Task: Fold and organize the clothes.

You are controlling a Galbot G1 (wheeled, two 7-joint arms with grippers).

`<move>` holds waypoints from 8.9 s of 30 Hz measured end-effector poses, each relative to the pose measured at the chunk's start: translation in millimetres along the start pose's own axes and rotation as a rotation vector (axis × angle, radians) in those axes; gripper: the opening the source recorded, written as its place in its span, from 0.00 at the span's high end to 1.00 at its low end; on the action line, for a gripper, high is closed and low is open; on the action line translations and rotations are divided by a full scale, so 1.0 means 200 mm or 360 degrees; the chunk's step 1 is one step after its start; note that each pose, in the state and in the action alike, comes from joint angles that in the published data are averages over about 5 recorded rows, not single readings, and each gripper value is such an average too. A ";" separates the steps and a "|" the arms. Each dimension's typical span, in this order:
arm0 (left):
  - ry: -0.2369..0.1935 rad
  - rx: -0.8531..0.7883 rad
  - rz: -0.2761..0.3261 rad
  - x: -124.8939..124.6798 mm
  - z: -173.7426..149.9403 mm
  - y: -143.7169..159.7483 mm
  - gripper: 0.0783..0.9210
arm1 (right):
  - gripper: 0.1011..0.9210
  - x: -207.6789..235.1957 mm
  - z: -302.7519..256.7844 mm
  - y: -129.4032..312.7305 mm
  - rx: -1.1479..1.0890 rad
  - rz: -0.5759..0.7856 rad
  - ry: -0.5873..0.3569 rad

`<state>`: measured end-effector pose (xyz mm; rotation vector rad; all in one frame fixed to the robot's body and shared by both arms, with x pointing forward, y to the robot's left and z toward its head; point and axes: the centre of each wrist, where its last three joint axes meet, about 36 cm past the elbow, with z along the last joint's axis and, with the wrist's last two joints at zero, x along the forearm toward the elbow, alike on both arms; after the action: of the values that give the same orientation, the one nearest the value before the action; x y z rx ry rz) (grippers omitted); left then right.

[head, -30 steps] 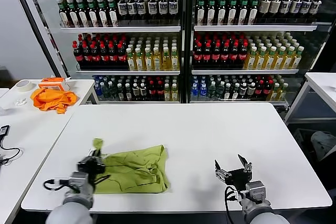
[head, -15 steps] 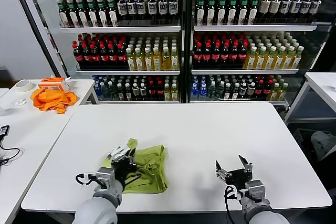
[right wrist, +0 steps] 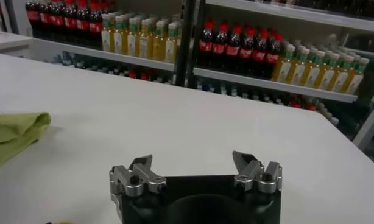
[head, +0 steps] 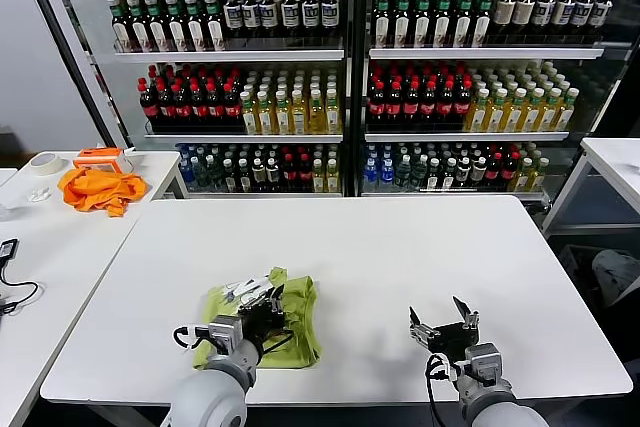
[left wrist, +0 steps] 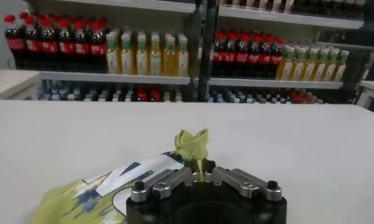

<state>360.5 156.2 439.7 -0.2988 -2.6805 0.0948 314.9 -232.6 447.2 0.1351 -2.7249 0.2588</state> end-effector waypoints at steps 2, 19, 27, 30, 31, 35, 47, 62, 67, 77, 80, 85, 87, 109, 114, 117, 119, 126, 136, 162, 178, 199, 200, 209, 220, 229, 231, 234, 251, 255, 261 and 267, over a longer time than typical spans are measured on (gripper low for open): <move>0.0005 0.0027 0.0015 -0.01 0.00 -0.01 0.91 | 0.12 0.00 0.00 0.00 -0.0001 0.0000 -0.0002; -0.0105 0.0137 -0.0042 0.07 -0.08 0.18 0.30 | 0.12 0.01 -0.02 0.00 -0.0002 -0.0013 -0.0032; -0.0024 -0.0029 -0.0303 0.10 0.06 0.43 0.12 | 0.12 0.04 -0.03 0.00 0.0011 -0.0026 -0.0048; 0.0010 -0.0062 -0.0351 0.10 0.10 0.47 0.12 | 0.12 0.05 -0.03 0.00 0.0018 -0.0024 -0.0054; 0.0021 -0.0069 -0.0363 0.09 0.11 0.47 0.12 | 0.12 0.06 -0.03 0.00 0.0019 -0.0023 -0.0055; 0.0049 -0.0075 -0.0386 0.08 0.17 0.49 0.12 | 0.12 0.07 -0.02 -0.01 0.0013 -0.0019 -0.0049; 0.0112 -0.0042 -0.0420 0.07 0.26 0.52 0.16 | 0.12 0.08 0.00 -0.01 0.0014 -0.0016 -0.0040; 0.0085 0.0035 -0.0316 0.04 0.35 0.49 0.68 | 0.12 0.05 0.02 0.00 0.0026 -0.0025 -0.0029; 0.0056 0.0033 -0.0290 0.05 0.36 0.49 0.85 | 0.12 0.04 0.01 -0.01 0.0037 -0.0022 -0.0033; -0.0049 -0.0043 -0.0312 0.20 0.12 0.60 0.96 | 0.12 0.00 0.00 -0.02 0.0056 -0.0024 -0.0042; -0.0063 -0.0090 -0.0369 0.27 0.03 0.70 0.96 | 0.12 -0.01 0.00 -0.02 0.0056 -0.0026 -0.0046; -0.0071 -0.0204 -0.0509 0.39 -0.12 0.94 0.96 | 0.12 -0.04 0.00 -0.01 0.0050 -0.0030 -0.0055; -0.0081 -0.0251 -0.0564 0.43 -0.18 1.02 0.96 | 0.12 -0.05 -0.01 -0.01 0.0045 -0.0033 -0.0059; -0.0135 -0.0159 -0.0112 0.23 -0.05 0.29 0.96 | 0.12 -0.06 0.01 -0.01 0.0061 -0.0020 -0.0047; -0.0146 -0.0108 -0.0026 0.16 -0.05 0.15 0.96 | 0.12 -0.06 0.01 0.00 0.0066 -0.0019 -0.0047; -0.0152 -0.0083 0.0011 0.13 -0.05 0.07 0.96 | 0.12 -0.06 0.01 -0.01 0.0070 -0.0015 -0.0050; -0.0163 -0.0071 0.0028 0.12 -0.06 0.04 0.96 | 0.12 -0.05 0.01 -0.01 0.0072 -0.0012 -0.0052; -0.0227 -0.0080 0.0026 0.11 -0.13 0.04 0.96 | 0.12 -0.05 0.00 -0.01 0.0072 -0.0009 -0.0055; -0.0240 -0.0371 -0.0247 0.19 -0.21 0.42 0.96 | 0.12 -0.06 0.00 0.00 0.0078 -0.0020 -0.0057; -0.0138 -0.1203 -0.0497 0.28 -0.18 0.71 0.96 | 0.12 -0.08 0.02 -0.03 0.0086 0.0003 -0.0058; -0.0186 -0.0625 -0.0189 0.05 -0.02 0.16 0.96 | 0.12 -0.09 0.00 -0.03 0.0085 0.0006 -0.0071; -0.0223 0.0081 -0.0013 -0.19 -0.13 -0.09 0.72 | 0.12 -0.09 -0.06 -0.06 0.0099 0.0009 -0.0107; -0.0239 0.0091 0.0000 -0.18 -0.13 -0.08 0.69 | 0.12 -0.09 -0.06 -0.06 0.0094 0.0005 -0.0107; -0.0438 0.0079 0.0004 -0.10 -0.16 0.13 0.37 | 0.12 -0.14 -0.08 0.00 -0.0002 -0.0090 -0.0071; -0.0622 -0.0187 -0.0211 0.02 -0.14 0.49 0.12 | 0.12 -0.25 -0.15 0.24 -0.0248 -0.0396 0.0003; -0.0645 -0.0270 -0.0271 0.05 -0.09 0.57 0.12 | 0.12 -0.41 -0.18 0.42 -0.0371 -0.0517 0.0124; -0.0643 -0.0277 -0.0274 0.05 -0.08 0.58 0.12 | 0.12 -0.44 -0.18 0.45 -0.0386 -0.0531 0.0150; -0.0640 -0.0284 -0.0277 0.05 -0.08 0.59 0.12 | 0.12 -0.48 -0.18 0.50 -0.0397 -0.0542 0.0183; -0.0610 -0.0282 -0.0295 0.06 -0.03 0.61 0.12 | 0.35 -0.57 -0.17 0.65 -0.0444 -0.0560 0.0300; -0.0606 -0.0283 -0.0302 0.06 -0.02 0.61 0.12 | 0.49 -0.57 -0.18 0.66 -0.0456 -0.0566 0.0313; -0.0604 -0.0281 -0.0305 0.06 -0.02 0.62 0.12 | 0.70 -0.58 -0.17 0.67 -0.0451 -0.0556 0.0312; -0.0608 -0.0281 -0.0307 0.05 -0.02 0.62 0.12 | 0.91 -0.57 -0.18 0.64 -0.0406 -0.0529 0.0263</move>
<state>378.0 278.7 434.2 -0.0782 -3.0879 -0.1604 415.9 -94.6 414.4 0.4649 -2.4934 -0.1646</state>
